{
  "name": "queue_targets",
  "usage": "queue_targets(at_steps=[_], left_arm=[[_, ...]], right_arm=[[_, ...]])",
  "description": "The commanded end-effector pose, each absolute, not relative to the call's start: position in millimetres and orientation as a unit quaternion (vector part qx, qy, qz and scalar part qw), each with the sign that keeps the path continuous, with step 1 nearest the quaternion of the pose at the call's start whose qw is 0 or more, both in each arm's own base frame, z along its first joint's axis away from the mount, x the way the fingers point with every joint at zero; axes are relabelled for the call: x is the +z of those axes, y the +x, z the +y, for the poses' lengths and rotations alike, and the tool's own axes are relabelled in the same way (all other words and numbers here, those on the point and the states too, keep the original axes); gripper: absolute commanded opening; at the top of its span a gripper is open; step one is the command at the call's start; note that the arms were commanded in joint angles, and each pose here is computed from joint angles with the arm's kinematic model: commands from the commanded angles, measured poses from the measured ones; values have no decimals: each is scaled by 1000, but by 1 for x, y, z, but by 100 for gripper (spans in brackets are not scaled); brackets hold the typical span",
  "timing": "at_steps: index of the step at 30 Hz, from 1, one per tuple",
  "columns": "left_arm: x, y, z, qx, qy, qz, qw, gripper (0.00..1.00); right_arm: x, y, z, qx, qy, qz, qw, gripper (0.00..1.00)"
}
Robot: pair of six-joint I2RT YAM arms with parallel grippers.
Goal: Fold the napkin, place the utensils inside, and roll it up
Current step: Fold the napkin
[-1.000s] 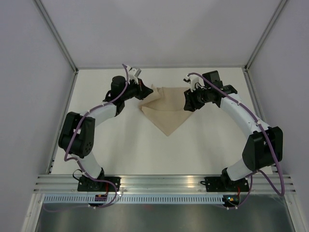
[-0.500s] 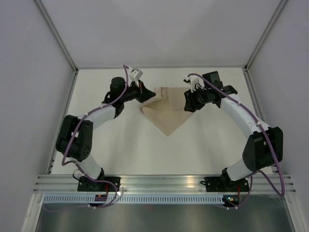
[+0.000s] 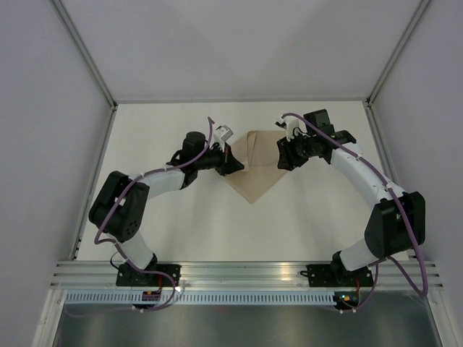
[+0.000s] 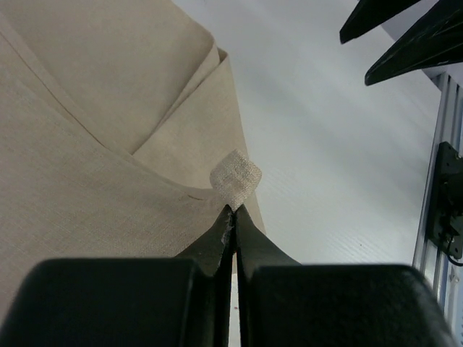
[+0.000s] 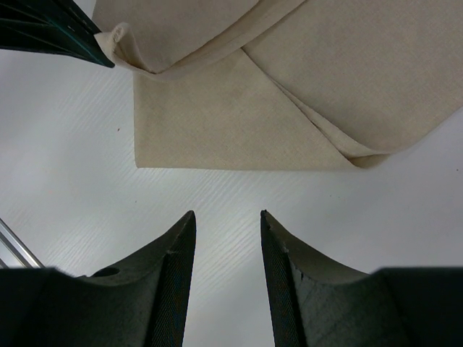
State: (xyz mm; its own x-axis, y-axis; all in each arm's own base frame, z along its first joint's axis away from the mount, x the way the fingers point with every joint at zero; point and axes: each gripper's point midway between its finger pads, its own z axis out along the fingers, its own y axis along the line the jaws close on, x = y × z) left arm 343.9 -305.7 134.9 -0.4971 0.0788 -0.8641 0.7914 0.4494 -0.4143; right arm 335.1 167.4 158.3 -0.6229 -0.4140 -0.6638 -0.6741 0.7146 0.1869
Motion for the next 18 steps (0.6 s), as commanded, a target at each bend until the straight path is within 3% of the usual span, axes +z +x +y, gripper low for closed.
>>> queue_targets(at_steps=[1,12,18], left_arm=[[112,340,-311,-414,309,754,405,2],[60,308,-327,-412,303,781,359,6],[53,298,-329,-414,304,782,353,17]], right_arm=[[162,332,162,198,-310,876,311,47],[151,332,159,194,-308,881,302,47],[145,330,159,195,-308,883,297,47]])
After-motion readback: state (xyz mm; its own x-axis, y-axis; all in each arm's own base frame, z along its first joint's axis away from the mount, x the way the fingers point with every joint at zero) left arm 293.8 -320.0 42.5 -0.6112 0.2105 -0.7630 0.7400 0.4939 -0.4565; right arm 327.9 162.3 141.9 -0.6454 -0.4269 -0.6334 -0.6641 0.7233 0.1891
